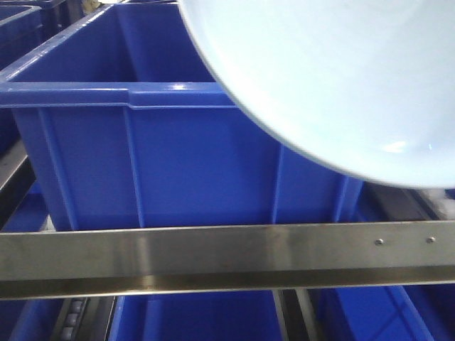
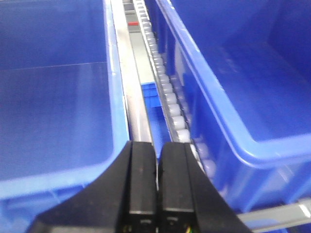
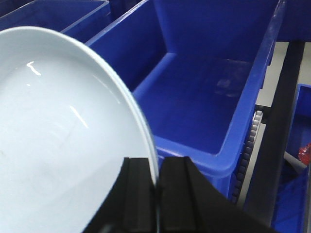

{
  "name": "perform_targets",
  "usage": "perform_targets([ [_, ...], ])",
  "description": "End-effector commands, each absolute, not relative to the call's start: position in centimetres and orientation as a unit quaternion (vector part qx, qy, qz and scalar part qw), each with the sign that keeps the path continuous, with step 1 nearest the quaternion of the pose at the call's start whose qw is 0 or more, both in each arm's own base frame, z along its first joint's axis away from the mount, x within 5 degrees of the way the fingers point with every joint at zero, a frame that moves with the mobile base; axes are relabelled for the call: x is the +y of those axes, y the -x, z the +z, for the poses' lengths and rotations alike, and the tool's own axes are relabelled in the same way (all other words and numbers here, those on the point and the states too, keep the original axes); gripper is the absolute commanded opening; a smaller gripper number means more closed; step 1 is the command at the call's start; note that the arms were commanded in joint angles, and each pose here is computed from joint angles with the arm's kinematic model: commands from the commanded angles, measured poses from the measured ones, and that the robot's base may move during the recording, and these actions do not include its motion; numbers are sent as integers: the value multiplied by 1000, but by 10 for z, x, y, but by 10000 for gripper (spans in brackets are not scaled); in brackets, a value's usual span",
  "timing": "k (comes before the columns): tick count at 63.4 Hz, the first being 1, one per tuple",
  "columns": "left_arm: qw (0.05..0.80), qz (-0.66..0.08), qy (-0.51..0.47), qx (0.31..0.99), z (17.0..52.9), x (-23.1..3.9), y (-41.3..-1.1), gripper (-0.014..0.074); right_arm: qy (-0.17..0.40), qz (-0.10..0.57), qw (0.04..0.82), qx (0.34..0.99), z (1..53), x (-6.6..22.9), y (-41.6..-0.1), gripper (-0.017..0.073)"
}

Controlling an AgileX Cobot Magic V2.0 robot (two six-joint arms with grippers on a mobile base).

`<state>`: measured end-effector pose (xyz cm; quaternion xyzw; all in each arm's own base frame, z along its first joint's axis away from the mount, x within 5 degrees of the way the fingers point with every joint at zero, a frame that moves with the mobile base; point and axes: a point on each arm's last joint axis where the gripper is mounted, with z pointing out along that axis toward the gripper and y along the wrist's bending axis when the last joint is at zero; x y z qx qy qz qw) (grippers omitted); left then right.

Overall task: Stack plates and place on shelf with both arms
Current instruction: 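Lower the plate stack into the blue bin and release the right gripper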

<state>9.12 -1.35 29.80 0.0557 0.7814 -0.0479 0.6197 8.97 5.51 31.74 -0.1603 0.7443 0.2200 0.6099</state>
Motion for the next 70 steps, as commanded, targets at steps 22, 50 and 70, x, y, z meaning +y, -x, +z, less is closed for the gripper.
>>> perform_targets([
  [22, 660, -49, -48, 748, 314, -13, -93, 84, 144, 227, 658, 704, 337, 53, -91, 57],
  [50, 660, -49, -48, 748, 314, -13, -93, 84, 144, 227, 657, 704, 337, 53, -91, 57],
  [70, 660, -49, -48, 748, 314, -13, -93, 84, 145, 227, 655, 706, 337, 53, -91, 57],
])
